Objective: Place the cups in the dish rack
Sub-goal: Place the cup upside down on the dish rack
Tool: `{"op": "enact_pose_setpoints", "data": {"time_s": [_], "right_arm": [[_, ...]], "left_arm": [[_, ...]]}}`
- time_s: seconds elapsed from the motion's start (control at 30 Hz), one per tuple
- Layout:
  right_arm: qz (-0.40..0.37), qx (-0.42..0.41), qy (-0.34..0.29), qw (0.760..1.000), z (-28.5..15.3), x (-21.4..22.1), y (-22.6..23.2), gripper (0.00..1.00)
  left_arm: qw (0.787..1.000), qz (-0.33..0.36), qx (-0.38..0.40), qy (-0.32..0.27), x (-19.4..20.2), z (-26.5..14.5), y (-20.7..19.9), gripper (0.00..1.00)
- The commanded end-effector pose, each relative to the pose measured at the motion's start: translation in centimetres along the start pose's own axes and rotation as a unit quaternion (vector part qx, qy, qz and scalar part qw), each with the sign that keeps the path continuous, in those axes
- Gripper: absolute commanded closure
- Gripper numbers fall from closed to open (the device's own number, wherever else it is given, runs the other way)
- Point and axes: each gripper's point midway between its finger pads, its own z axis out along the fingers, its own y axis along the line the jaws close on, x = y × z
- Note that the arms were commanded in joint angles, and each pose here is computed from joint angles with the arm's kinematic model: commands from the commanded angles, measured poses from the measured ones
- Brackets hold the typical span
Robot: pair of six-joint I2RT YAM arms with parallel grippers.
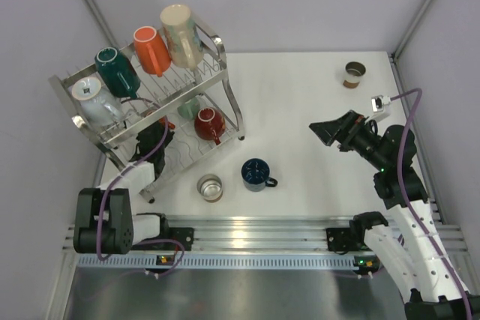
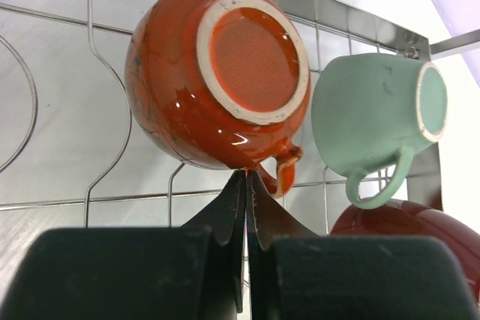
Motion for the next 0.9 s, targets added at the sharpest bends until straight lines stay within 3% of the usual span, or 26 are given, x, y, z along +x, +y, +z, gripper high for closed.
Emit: {"op": "enact_pose_setpoints", "data": {"time_s": [0.0, 0.2, 0.53, 0.87], "right_arm": [[-0.024, -0.016, -0.030, 0.999, -0.4, -2.1, 1.6, 0.00], [-0.024, -0.016, -0.032, 0.999, -0.7, -2.1, 1.7, 0.00], [-0.022, -0.016, -0.035, 0.999, -1.2, -2.0, 1.9, 0.01], [-0.024, -0.015, -0.033, 0.999, -1.5, -1.9, 2.0, 0.01]], "left_arm": [[0.999, -0.008, 0.029, -0.016, -1.5, -0.7, -1.5, 1.00], [0.999, 0.006, 0.039, 0.016, -0.6, -2.0, -1.6, 1.00], [0.984, -0.027, 0.150, 0.095, 2.2, -4.0, -5.3, 1.00], [0.964, -0.060, 0.235, 0.110, 2.1, -6.2, -8.2, 1.00]]}}
